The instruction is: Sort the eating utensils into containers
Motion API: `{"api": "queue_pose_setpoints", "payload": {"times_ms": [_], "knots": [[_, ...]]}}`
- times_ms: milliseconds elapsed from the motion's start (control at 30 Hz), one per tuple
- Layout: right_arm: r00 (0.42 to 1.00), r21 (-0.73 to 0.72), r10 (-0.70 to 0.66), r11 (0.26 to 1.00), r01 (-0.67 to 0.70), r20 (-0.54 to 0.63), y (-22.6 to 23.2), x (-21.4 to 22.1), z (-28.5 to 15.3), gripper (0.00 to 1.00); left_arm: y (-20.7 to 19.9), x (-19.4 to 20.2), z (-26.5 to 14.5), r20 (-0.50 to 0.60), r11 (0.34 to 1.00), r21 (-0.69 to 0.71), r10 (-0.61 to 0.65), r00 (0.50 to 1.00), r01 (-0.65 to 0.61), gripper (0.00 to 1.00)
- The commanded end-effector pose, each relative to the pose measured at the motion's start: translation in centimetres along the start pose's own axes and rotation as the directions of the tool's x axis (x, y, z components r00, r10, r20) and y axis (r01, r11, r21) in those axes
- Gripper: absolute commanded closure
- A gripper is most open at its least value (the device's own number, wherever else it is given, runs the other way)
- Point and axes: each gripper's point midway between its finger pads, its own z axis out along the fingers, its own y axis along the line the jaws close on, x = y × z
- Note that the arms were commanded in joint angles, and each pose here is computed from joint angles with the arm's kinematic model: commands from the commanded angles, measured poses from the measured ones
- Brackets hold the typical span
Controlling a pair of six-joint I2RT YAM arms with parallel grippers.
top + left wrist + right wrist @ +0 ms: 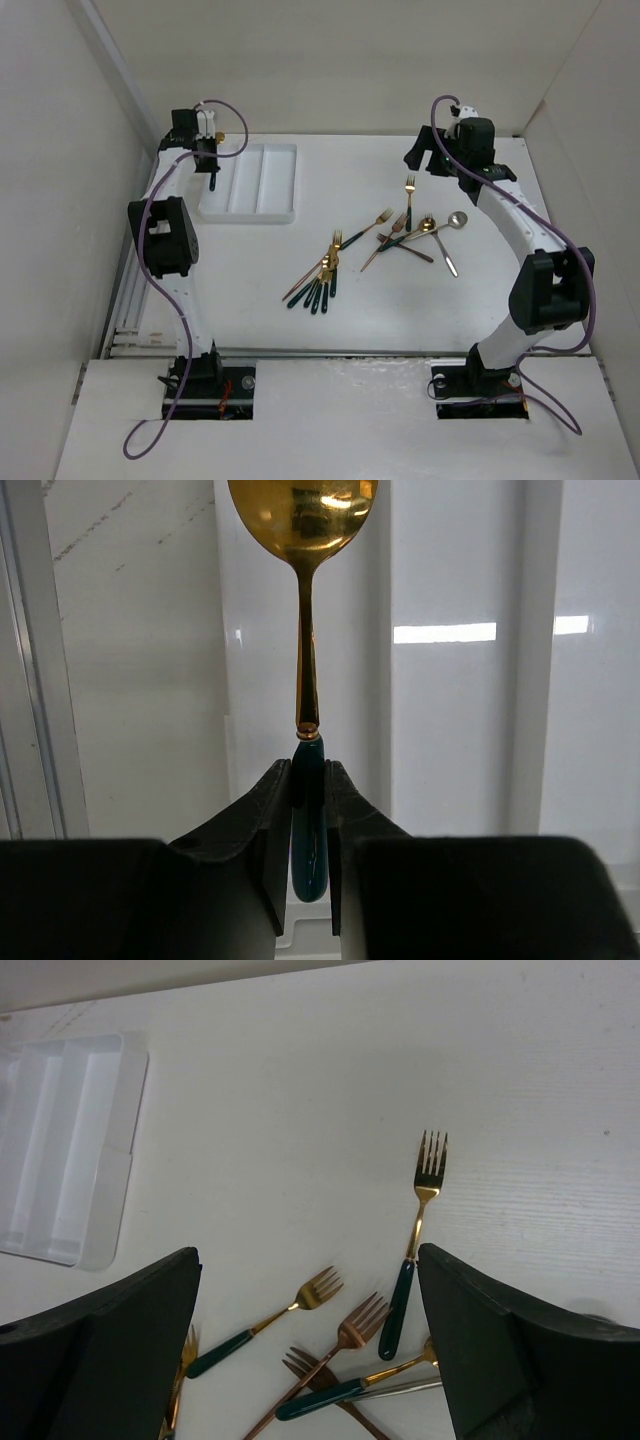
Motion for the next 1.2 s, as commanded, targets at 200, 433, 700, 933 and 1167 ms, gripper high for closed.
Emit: {"api": "queue_pose_setpoints", "payload": {"times_ms": [200, 433, 700, 933, 1167], "knots": [[0.997, -0.004, -0.014, 1.0, 0.014, 0.075, 0.8, -1.8, -1.4, 0.06, -0.1, 3.0, 2.2, -0.053, 0.997, 0.021, 0.071, 0.996, -0.07, 1.0], [0.996, -0.006, -0.024, 1.0, 0.025, 0.084, 0.9, -2.2, -1.5, 0.06, 0.3, 3.1, 2.6, -0.057, 0.998, -0.002, 0.062, 0.996, -0.063, 0.75], [0.996, -0.014, -0.033, 0.999, 0.035, 0.083, 1.2, -2.3, -1.9, 0.06, 0.7, -3.4, -1.3, 0.102, 0.999, -0.028, 0.044, 0.994, -0.041, 0.48], [0.997, -0.018, -0.035, 0.999, 0.036, 0.067, 1.5, -1.6, -2.7, 0.06, -3.0, -7.4, -8.2, 0.205, 0.989, -0.037, 0.149, 0.967, -0.145, 0.47], [0.999, -0.023, -0.037, 0.999, 0.037, 0.004, 2.3, 2.2, -3.9, 0.05, -17.7, 3.4, -10.7, 0.066, 0.82, 0.363, 0.45, 0.891, -0.441, 0.48]]}}
